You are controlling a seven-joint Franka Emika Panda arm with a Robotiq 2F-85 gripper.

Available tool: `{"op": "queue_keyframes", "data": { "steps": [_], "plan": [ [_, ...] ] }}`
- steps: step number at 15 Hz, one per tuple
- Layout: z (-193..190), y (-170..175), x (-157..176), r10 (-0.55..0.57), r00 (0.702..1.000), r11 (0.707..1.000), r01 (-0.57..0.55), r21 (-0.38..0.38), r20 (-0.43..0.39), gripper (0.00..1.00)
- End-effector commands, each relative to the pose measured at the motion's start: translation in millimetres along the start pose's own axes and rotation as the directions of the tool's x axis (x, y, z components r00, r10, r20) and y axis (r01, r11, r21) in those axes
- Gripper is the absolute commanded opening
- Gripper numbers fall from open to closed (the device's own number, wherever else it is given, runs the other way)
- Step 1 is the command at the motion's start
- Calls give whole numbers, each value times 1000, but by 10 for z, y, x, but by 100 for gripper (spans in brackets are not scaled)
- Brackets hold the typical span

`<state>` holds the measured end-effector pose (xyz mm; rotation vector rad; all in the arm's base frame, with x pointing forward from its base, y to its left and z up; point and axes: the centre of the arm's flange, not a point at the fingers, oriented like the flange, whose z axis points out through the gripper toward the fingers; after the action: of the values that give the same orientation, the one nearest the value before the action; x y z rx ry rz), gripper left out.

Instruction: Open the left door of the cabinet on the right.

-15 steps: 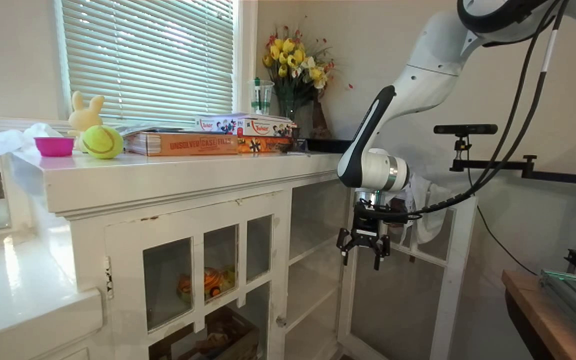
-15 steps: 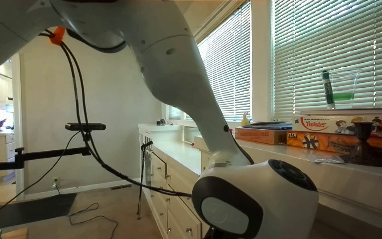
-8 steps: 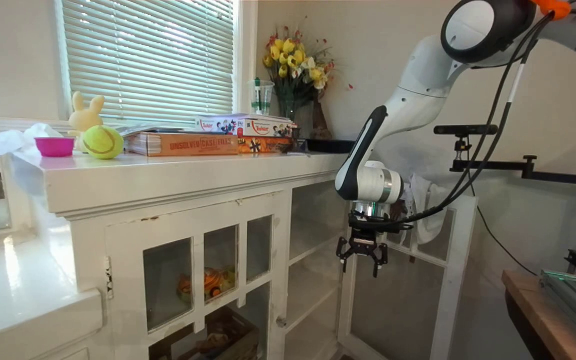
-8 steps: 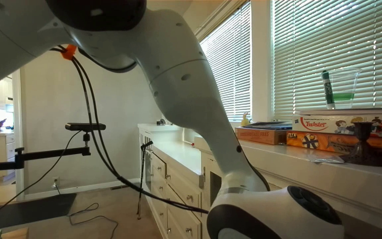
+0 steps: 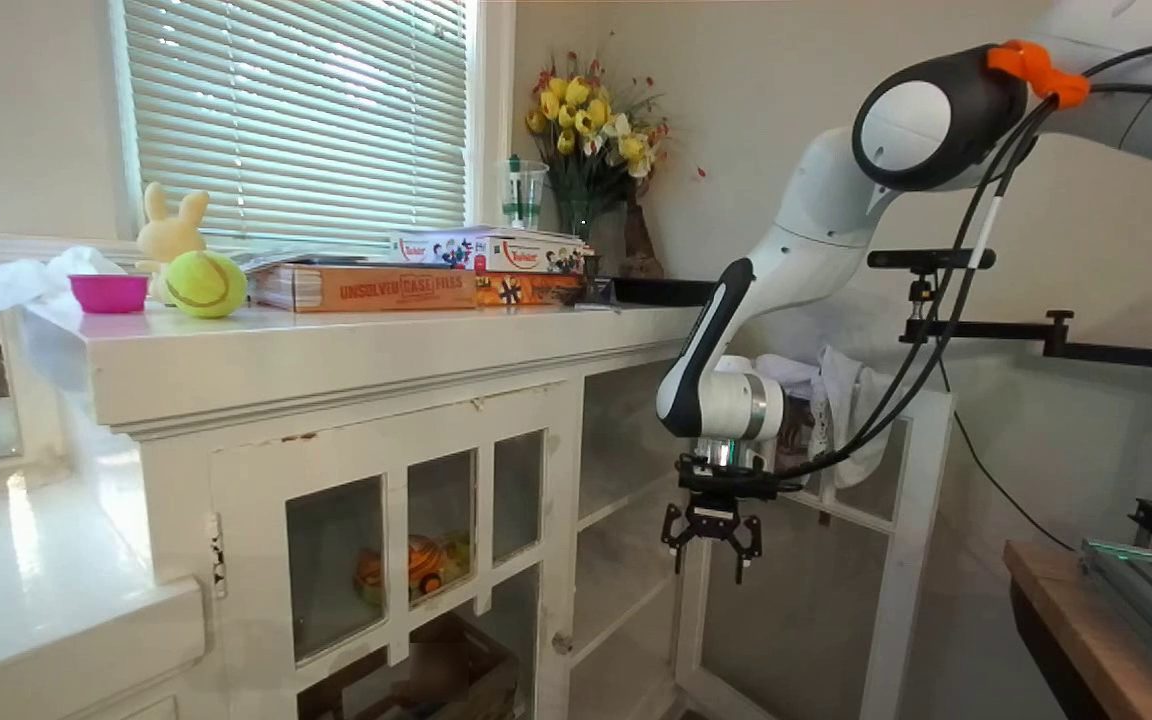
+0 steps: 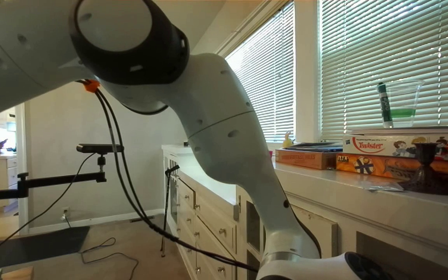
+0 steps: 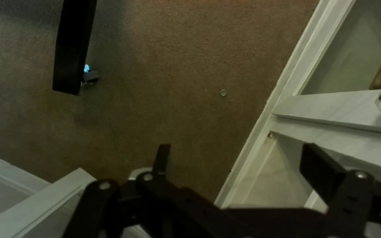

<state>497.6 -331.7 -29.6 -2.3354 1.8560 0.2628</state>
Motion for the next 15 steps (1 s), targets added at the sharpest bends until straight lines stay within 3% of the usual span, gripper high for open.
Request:
{"op": "queue_keyframes", "data": {
  "steps": [1,5,13,15],
  "plan": [
    [-126,-125,26,-72,996,997,74,34,-53,100],
    [-316,-191,-20,-144,979,985,156,75,-145,100],
    [-322,-309,7,-139,980,985,152,84,-142,100],
    [-337,-280,-2,-176,962,975,200,101,-207,100]
  ]
}}
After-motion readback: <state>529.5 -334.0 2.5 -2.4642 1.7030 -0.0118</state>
